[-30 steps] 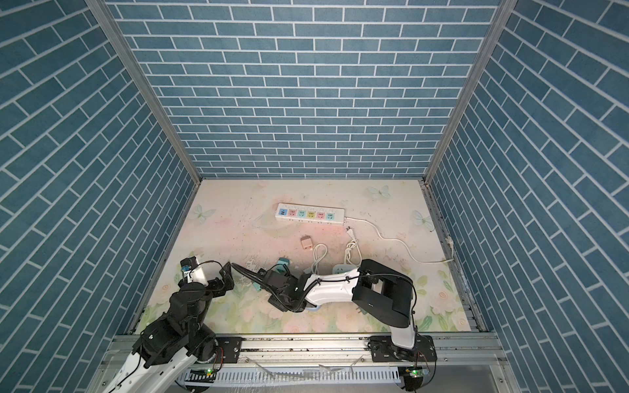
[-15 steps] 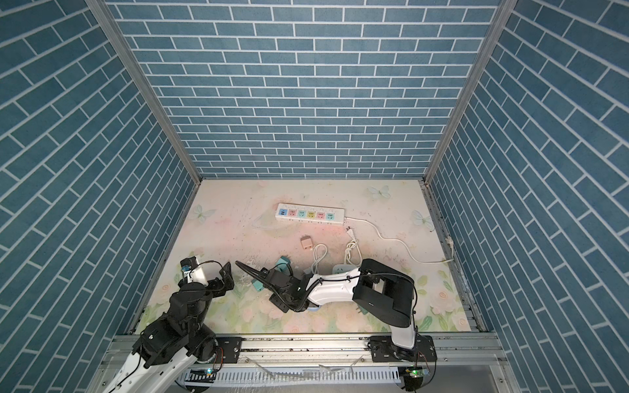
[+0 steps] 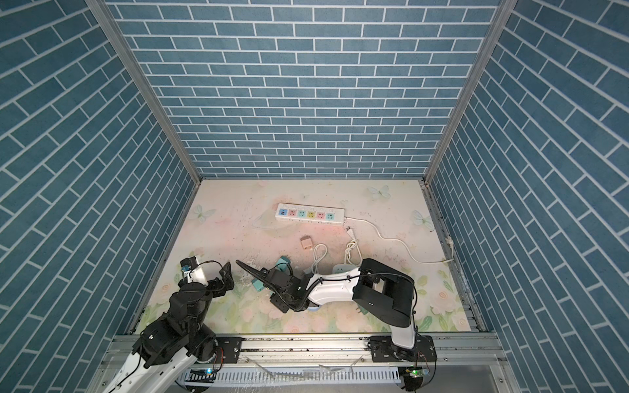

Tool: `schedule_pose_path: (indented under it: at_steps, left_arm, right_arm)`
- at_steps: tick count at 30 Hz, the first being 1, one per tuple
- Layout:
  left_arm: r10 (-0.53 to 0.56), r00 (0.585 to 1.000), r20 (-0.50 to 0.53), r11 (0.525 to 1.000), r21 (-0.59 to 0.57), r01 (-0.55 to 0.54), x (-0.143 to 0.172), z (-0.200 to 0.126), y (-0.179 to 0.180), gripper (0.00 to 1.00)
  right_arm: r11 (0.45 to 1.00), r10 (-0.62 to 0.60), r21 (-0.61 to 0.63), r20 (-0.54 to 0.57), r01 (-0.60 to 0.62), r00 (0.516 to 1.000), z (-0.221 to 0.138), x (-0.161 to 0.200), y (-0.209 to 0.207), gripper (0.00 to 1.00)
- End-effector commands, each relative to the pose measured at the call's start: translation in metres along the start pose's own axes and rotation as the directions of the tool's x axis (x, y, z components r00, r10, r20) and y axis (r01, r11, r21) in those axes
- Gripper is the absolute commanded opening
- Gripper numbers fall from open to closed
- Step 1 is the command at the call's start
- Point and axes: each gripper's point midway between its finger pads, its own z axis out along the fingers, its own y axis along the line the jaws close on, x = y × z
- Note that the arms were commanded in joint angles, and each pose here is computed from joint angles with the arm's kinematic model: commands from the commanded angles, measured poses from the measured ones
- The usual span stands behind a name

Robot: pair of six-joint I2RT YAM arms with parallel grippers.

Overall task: Insert plugs into power strip
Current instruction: Pick up the plug from the bottom-center of the table.

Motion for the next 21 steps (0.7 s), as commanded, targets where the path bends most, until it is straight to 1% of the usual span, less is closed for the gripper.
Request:
schedule_pose_path:
  at_steps: [1, 8, 12, 17, 21]
  left_arm:
    - [-0.002, 1.0, 0.009, 1.0, -0.016, 0.002, -0.002, 0.0, 0.003, 1.0]
    - [-0.003, 1.0, 0.011, 1.0, -0.029, 0.004, -0.002, 0.0, 0.005, 0.99]
    - [0.001, 1.0, 0.003, 0.999, -0.038, -0.001, -0.002, 0.001, 0.005, 1.0]
    - [0.005, 1.0, -0.003, 0.998, -0.067, -0.005, -0.006, 0.001, 0.008, 1.0]
    - [0.038, 0.999, 0.002, 0.999, 0.011, -0.038, -0.009, 0.001, -0.007, 1.0]
  right_arm:
    - [1.0, 0.022, -0.015, -0.041, -0.022, 0.999, 0.001, 0.015, 0.001, 0.37]
    - [1.0, 0.013, 0.006, 0.049, -0.014, 0.999, -0.021, 0.0, -0.005, 0.33]
    - [0.998, -0.011, 0.069, 0.13, 0.002, 0.991, -0.043, -0.009, -0.018, 0.29]
    - [0.985, -0.06, 0.17, 0.257, 0.016, 0.964, -0.075, -0.018, -0.04, 0.22]
    - [0.968, -0.098, 0.252, 0.337, 0.011, 0.936, -0.099, -0.021, -0.058, 0.17]
